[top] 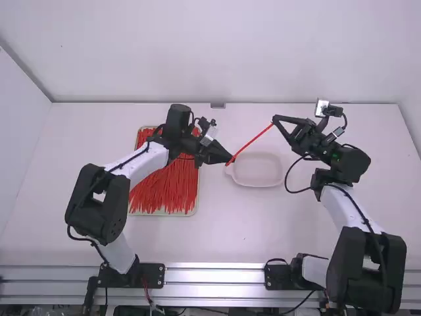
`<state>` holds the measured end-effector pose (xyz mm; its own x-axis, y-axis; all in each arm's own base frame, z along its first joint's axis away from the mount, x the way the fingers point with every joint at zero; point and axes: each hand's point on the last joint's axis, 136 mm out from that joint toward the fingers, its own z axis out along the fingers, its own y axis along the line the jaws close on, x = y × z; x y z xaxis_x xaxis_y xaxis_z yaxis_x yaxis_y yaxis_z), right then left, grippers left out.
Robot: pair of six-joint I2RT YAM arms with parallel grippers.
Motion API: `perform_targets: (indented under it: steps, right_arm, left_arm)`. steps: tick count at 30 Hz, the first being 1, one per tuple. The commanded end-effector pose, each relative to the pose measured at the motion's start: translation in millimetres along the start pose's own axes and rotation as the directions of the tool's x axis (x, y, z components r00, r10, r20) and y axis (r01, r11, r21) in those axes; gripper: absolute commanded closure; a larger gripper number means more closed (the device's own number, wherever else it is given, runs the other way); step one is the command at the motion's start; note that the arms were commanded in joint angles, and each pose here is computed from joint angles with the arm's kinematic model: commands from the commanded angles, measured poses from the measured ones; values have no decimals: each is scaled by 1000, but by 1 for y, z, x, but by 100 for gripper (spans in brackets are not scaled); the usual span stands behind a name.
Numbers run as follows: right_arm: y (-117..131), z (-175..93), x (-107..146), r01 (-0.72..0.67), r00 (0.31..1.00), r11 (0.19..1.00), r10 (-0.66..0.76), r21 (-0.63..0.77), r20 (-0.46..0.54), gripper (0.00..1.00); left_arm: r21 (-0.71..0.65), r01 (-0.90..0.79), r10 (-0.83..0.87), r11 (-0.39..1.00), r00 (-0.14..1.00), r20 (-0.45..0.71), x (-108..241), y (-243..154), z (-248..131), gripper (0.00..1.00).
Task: Fasten the cable tie
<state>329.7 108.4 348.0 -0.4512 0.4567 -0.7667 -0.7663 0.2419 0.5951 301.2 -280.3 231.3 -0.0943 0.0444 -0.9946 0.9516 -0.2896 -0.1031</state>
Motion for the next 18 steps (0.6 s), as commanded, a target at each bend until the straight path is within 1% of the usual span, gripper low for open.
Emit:
perform_targets:
  steps: [1, 12, 13, 14, 15, 16, 17, 18]
  right_arm:
    - [4, -10, -42, 55, 983, 997, -62, 47, 171, 100]
    - [4, -10, -41, 56, 985, 997, -63, 46, 163, 100]
    - [3, -11, -41, 55, 985, 997, -62, 47, 162, 94]
    - [3, -10, -40, 38, 986, 998, -45, 44, 159, 81]
    - [3, -10, -39, 18, 988, 999, -24, 41, 155, 74]
    - [3, -10, -39, 16, 988, 999, -22, 41, 154, 73]
    - [3, -10, -38, 10, 989, 999, -15, 37, 146, 67]
    - [4, -10, -37, 13, 990, 999, -18, 35, 141, 64]
  left_arm:
    - [3, 41, -41, 999, 999, 3, 13, -6, -2, 98]
    - [2, 29, -29, 1000, 1000, 4, 12, -5, -2, 98]
    - [-2, 17, -17, 1000, 1000, 4, 11, -4, -3, 98]
    - [-12, 5, -5, 1000, 1000, 6, 10, -1, -7, 98]
    - [-18, 4, -4, 1000, 1000, 8, 8, 0, -10, 98]
    - [-19, 5, -4, 1000, 1000, 9, 8, 1, -11, 98]
    - [-31, 12, -12, 999, 1000, 10, 6, 4, -15, 98]
    - [-38, 15, -15, 999, 1000, 12, 3, 6, -18, 98]
